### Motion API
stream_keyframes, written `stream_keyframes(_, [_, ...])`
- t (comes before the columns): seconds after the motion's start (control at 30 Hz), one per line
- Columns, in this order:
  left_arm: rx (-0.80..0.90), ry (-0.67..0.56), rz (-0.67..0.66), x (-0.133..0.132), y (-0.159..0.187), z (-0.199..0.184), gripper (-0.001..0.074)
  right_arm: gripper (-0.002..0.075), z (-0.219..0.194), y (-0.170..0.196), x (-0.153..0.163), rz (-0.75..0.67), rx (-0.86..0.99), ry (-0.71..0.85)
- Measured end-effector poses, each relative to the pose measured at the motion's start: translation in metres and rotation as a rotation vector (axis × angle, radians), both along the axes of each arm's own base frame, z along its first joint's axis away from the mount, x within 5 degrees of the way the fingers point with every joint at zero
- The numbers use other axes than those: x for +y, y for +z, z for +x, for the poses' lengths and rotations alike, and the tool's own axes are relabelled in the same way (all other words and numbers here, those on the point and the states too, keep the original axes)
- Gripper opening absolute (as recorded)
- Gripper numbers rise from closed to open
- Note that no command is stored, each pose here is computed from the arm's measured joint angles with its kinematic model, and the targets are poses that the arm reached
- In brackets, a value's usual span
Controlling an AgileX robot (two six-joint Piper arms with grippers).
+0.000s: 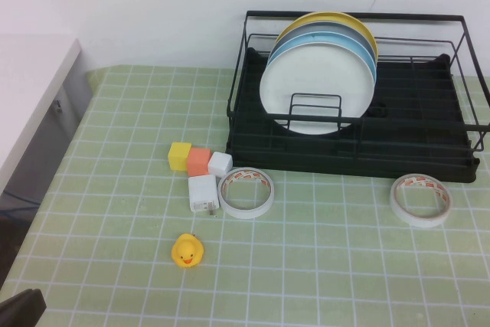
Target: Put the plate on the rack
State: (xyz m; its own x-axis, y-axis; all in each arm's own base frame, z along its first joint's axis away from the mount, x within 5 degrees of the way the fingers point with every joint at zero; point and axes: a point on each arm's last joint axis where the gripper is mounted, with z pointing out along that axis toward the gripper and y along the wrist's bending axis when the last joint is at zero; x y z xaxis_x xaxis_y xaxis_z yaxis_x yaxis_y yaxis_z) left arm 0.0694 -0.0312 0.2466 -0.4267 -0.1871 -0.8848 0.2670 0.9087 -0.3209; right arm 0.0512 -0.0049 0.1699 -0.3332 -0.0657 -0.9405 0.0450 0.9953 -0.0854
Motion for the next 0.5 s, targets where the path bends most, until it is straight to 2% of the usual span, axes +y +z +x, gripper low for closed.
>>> stream_keyframes(0.17, [-0.008, 0.004, 0.001, 0.0, -0.001, 0.0, -0.0001, 0.0012, 0.0, 0.0, 0.0, 0.0, 0.0, 0.0])
stream_keyframes(0.27, [-0.04, 0.021, 0.068, 0.004, -0.013, 0.0, -0.0001, 0.0012, 0.0, 0.0, 0.0, 0.0, 0.0, 0.0])
stream_keyframes(0.5, [-0.076, 0.223, -0.002, 0.02, -0.055, -0.008, -0.0001, 0.0012, 0.0, 0.0, 0.0, 0.0, 0.0, 0.0])
